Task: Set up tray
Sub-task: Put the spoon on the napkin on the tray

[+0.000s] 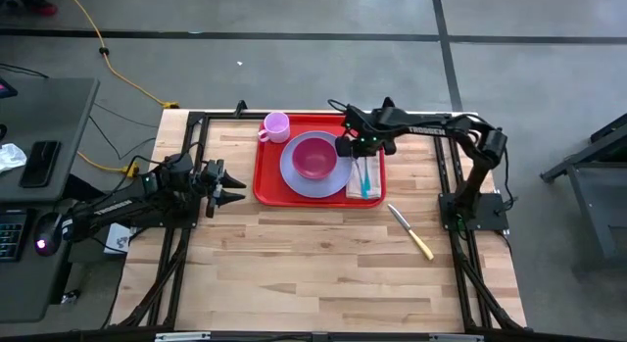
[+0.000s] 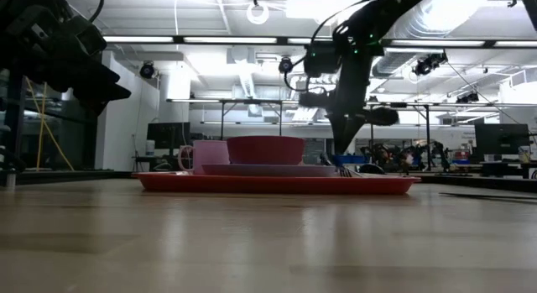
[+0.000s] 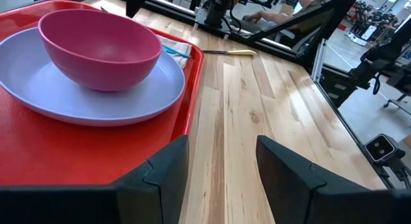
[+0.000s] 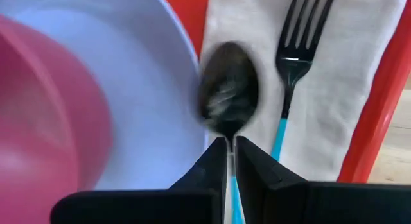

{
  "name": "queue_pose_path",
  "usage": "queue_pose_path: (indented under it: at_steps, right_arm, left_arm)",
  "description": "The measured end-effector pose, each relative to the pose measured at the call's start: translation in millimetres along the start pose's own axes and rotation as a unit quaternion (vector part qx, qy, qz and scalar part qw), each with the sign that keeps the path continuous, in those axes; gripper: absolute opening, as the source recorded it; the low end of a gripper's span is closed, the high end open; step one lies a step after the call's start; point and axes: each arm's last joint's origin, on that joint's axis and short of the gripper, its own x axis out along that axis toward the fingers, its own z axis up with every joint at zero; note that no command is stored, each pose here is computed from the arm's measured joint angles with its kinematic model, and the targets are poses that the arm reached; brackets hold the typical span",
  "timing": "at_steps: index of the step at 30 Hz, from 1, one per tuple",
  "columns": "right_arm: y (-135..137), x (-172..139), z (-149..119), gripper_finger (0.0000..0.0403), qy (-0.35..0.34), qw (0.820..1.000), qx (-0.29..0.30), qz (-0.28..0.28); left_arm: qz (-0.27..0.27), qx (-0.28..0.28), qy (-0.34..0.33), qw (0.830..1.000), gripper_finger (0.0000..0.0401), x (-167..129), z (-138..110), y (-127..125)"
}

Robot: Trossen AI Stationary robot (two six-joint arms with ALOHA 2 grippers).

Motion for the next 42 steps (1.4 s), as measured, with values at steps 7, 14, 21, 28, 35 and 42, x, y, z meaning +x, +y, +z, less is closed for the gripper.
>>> queue_pose_path:
  at_steps: [7,14,21,28,35,42]
  right_arm:
    - [-3.3,8.0,5.2,0.0012,0.005,1.000,0.009,-0.010]
    - [-5.1,6.1,6.1,0.0012,0.010,1.000,0.009,-0.009]
    - [-4.7,5.6,-10.1,0.0012,0.043,0.998,-0.011,-0.041]
    - [-3.9,15.6,-19.0,0.0016,0.028,0.998,-0.040,-0.036]
    - [-9.8,28.5,-26.4,0.0057,0.030,0.998,-0.046,-0.031]
    - [-7.8,29.3,-24.3,0.0086,0.012,0.998,-0.063,-0.023]
  left_arm:
    - [0.000,0.000,0.000,1.000,0.0211,0.0,0.0,0.0]
    - [0.000,0.000,0.000,1.000,0.0211,0.0,0.0,-0.1]
    - [0.000,0.000,0.000,1.000,0.0211,0.0,0.1,0.0]
    - [0.000,0.000,0.000,1.000,0.0211,0.0,0.1,0.0]
    - [-0.001,-0.002,0.000,1.000,0.0211,0.0,0.1,-0.1]
    - [-0.002,-0.002,0.000,1.000,0.0211,0.0,0.0,-0.1]
